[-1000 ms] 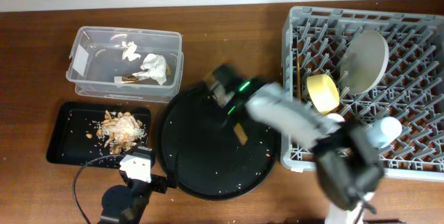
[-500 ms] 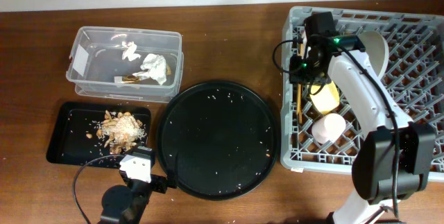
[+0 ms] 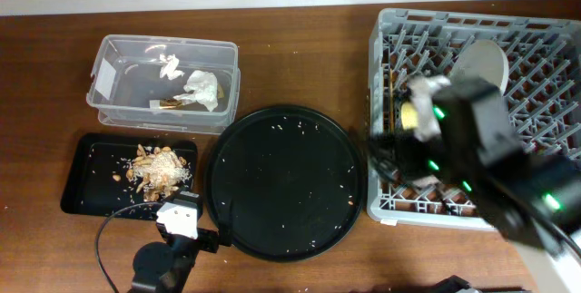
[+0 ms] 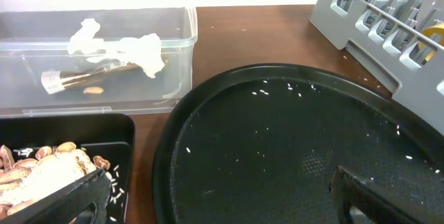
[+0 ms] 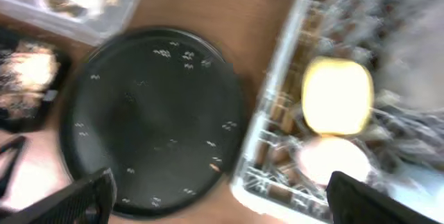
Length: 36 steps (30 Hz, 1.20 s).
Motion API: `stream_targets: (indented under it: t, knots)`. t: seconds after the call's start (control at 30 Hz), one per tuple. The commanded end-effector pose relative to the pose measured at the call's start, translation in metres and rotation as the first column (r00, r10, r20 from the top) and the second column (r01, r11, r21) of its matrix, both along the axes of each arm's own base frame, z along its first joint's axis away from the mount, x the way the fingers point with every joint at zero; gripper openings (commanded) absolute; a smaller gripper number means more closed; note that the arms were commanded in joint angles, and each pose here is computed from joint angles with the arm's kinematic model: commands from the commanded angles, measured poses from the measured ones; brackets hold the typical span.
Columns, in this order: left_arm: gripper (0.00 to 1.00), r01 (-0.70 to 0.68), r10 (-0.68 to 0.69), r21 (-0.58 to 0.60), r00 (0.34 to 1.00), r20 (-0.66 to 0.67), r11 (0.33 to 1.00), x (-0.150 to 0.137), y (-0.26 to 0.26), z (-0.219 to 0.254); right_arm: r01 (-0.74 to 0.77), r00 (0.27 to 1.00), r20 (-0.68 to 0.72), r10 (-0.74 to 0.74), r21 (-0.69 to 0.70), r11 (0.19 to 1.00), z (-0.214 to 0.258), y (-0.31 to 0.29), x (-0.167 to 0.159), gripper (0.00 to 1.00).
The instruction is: Sort waste into correct bins and load items into the dishwasher rack
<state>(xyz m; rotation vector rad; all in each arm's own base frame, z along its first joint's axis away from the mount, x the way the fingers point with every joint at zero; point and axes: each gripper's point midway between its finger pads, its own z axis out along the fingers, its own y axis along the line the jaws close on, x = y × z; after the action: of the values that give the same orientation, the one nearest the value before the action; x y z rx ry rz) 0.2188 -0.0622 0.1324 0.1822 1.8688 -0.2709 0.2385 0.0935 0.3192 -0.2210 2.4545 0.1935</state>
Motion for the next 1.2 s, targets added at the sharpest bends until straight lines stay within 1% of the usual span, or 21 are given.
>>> stream_targets:
  t: [0.0, 0.07, 0.13, 0.2, 0.23, 0.4, 0.47, 0.53, 0.6, 0.77, 0.8, 1.17]
  knots:
    - [1.00, 0.015, -0.015, 0.002, 1.000, 0.006, 1.000, 0.000, -0.002, 0.000, 0.194, 0.968, 0.163, -0.188, -0.021, 0.981, 0.031, -0.054, -0.037, 0.98]
    - [1.00, 0.015, -0.015, 0.002, 1.000, 0.006, 1.000, 0.000, -0.002, -0.001, 0.195, 0.933, 0.300, -0.200, 0.045, 0.980, 0.050, -0.066, -0.056, 0.98]
    - [1.00, 0.015, -0.015, 0.002, 1.000, 0.006, 1.000, 0.000, -0.002, -0.001, 0.151, 0.888, 0.429, -0.166, 0.070, 0.986, 0.055, -0.070, -0.060, 0.98]
    - [1.00, 0.015, -0.015, 0.002, 1.000, 0.006, 1.000, 0.000, -0.002, 0.000, 0.100, 0.841, 0.528, -0.114, 0.055, 0.993, 0.042, -0.068, -0.059, 0.98]
    - [1.00, 0.015, -0.015, 0.002, 1.000, 0.006, 1.000, 0.000, -0.002, -0.001, 0.076, 0.825, 0.556, -0.099, 0.064, 0.995, 0.018, -0.065, -0.057, 0.98]
    - [1.00, 0.015, -0.015, 0.002, 1.000, 0.006, 1.000, 0.000, -0.002, -0.001, 0.090, 0.801, 0.584, -0.132, 0.100, 0.991, -0.076, -0.067, -0.033, 0.98]
    - [1.00, 0.015, -0.015, 0.002, 1.000, 0.006, 1.000, 0.000, -0.002, -0.001, 0.062, 0.781, 0.612, -0.121, 0.117, 0.991, -0.113, -0.062, -0.023, 0.98]
    - [1.00, 0.015, -0.015, 0.002, 1.000, 0.006, 1.000, 0.000, -0.002, -0.001, 0.051, 0.759, 0.641, -0.119, 0.123, 0.991, -0.131, -0.061, -0.016, 0.98]
    - [1.00, 0.015, -0.015, 0.002, 1.000, 0.006, 1.000, 0.000, -0.002, -0.001, 0.047, 0.728, 0.674, -0.122, 0.129, 0.991, -0.143, -0.061, -0.007, 0.98]
    - [1.00, 0.015, -0.015, 0.002, 1.000, 0.006, 1.000, 0.000, -0.002, -0.001, 0.045, 0.698, 0.705, -0.127, 0.133, 0.990, -0.161, -0.060, 0.004, 0.98]
    - [1.00, 0.015, -0.015, 0.002, 1.000, 0.006, 1.000, 0.000, -0.002, -0.001, 0.042, 0.680, 0.722, -0.128, 0.135, 0.990, -0.159, -0.060, 0.005, 0.98]
    - [1.00, 0.015, -0.015, 0.002, 1.000, 0.006, 1.000, 0.000, -0.002, -0.001, 0.044, 0.681, 0.720, -0.129, 0.135, 0.990, -0.160, -0.060, 0.005, 0.98]
